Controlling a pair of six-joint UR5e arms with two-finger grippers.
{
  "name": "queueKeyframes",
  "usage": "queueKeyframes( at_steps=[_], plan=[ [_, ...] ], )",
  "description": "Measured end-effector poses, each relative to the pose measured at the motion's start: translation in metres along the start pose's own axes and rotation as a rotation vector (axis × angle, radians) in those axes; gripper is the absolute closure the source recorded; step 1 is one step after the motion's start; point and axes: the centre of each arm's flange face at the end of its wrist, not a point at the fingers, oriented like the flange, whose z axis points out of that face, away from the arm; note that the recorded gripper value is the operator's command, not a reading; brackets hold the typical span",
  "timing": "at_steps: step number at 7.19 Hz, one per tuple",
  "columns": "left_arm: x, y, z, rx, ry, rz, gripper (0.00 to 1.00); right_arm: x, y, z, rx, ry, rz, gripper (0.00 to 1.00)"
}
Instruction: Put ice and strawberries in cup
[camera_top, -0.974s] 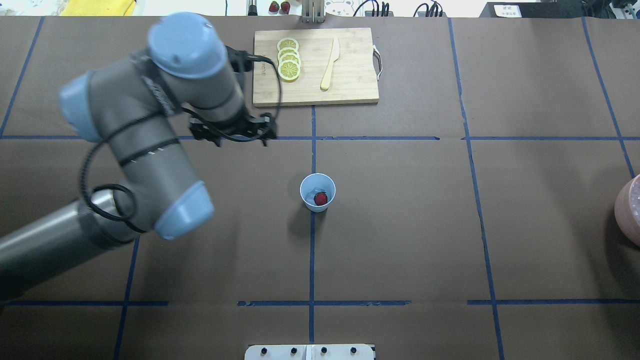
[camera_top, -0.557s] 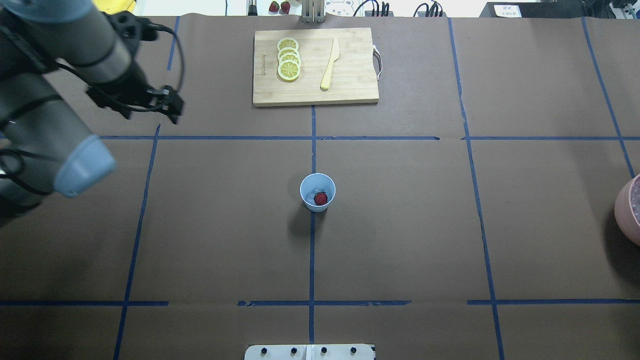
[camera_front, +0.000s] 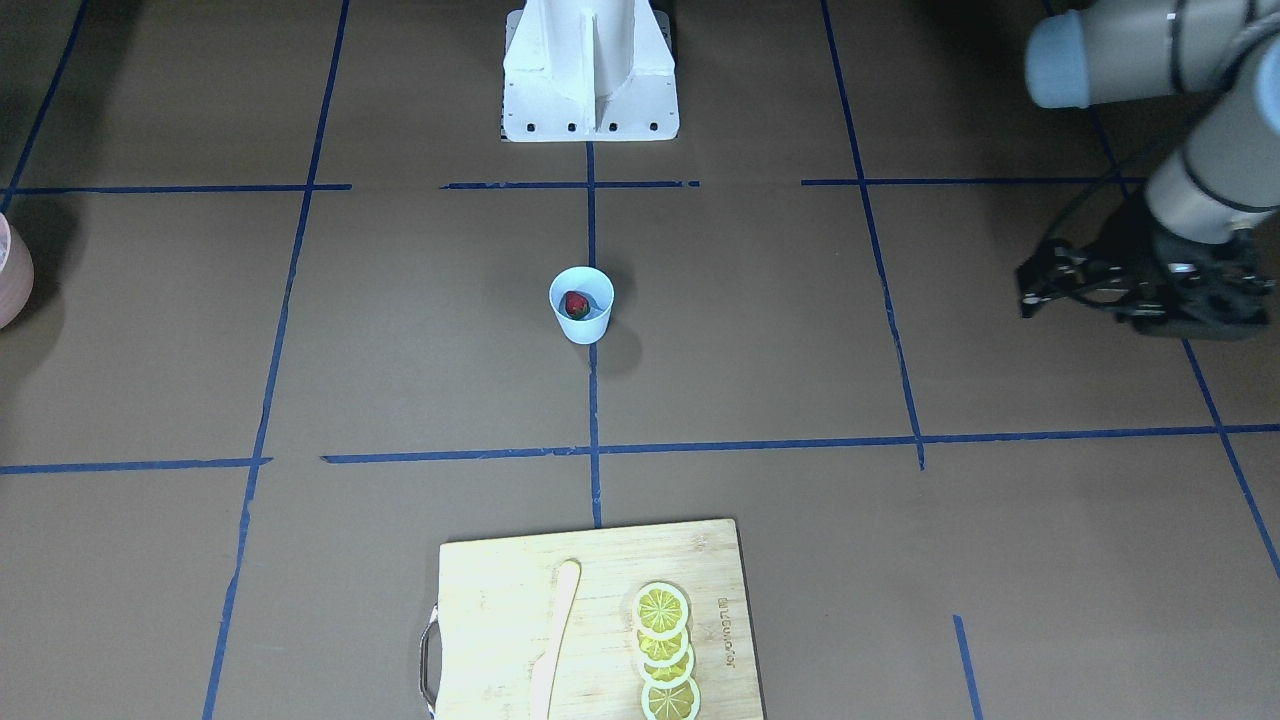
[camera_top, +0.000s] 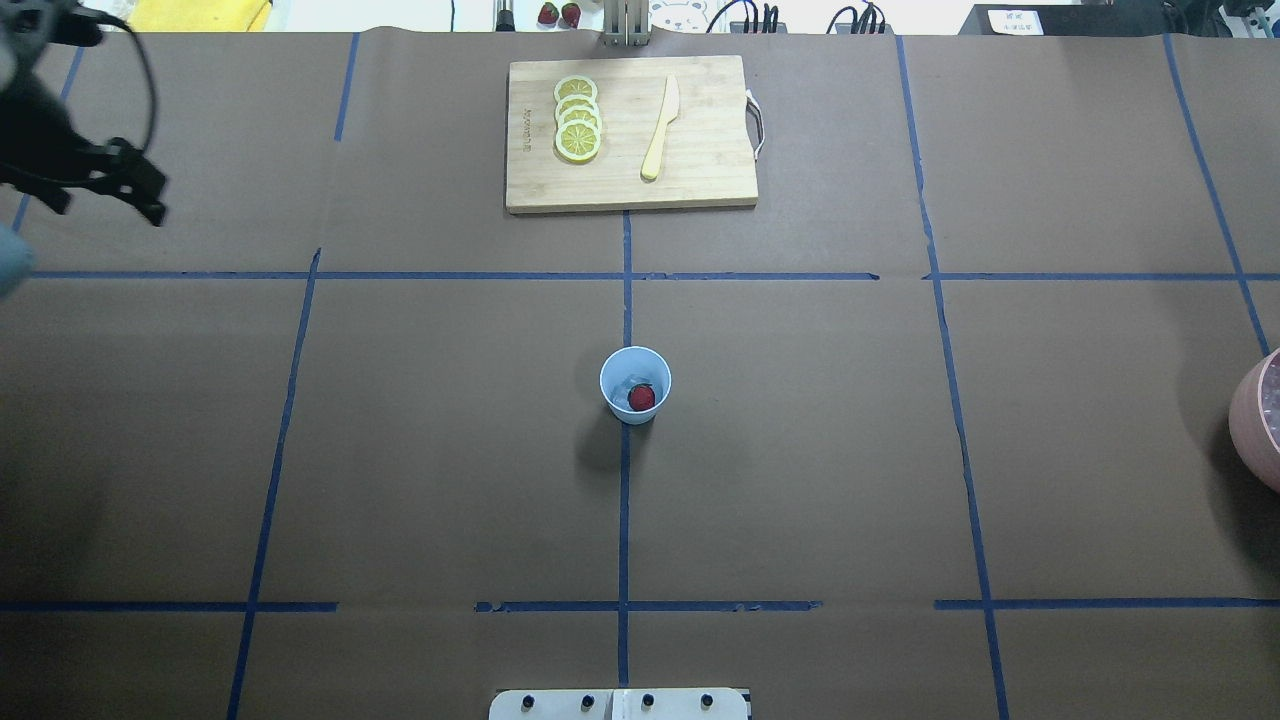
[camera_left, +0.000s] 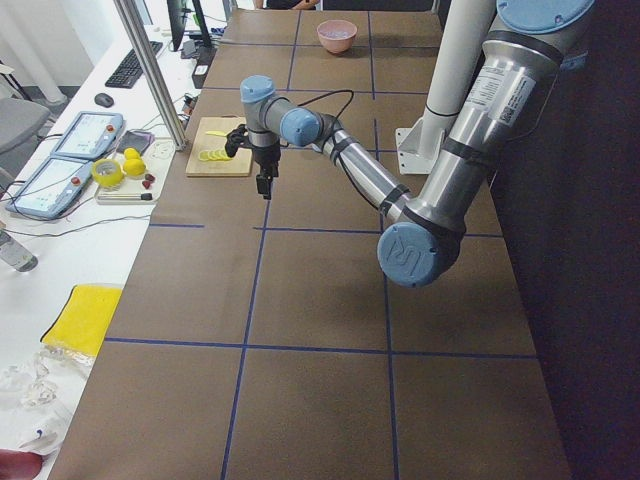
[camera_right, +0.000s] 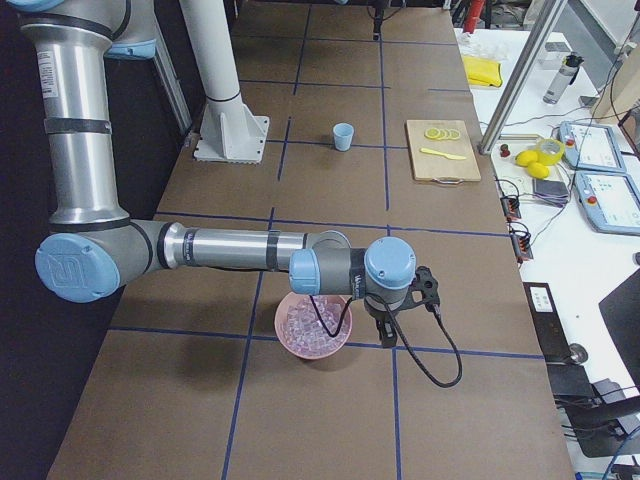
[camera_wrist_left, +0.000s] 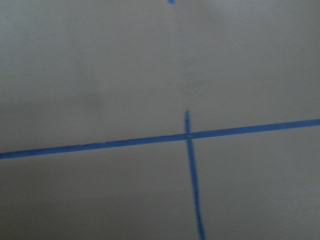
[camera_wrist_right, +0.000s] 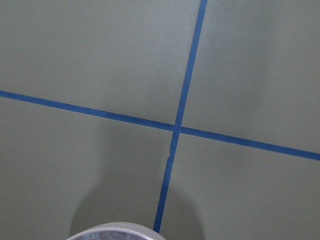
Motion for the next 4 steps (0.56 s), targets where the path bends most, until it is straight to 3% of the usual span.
queueKeyframes(
  at_steps=[3, 4],
  plan=[
    [-0.157, 0.029, -0.016, -0.048, -0.033, 0.017, 0.00, 0.002, 0.006, 0.002, -0.003, -0.001, 0.107, 0.01],
    [-0.205, 0.042, -0.006, -0.080, -0.005, 0.000, 0.00, 0.001, 0.006, 0.001, -0.002, -0.001, 0.111, 0.01]
  ],
)
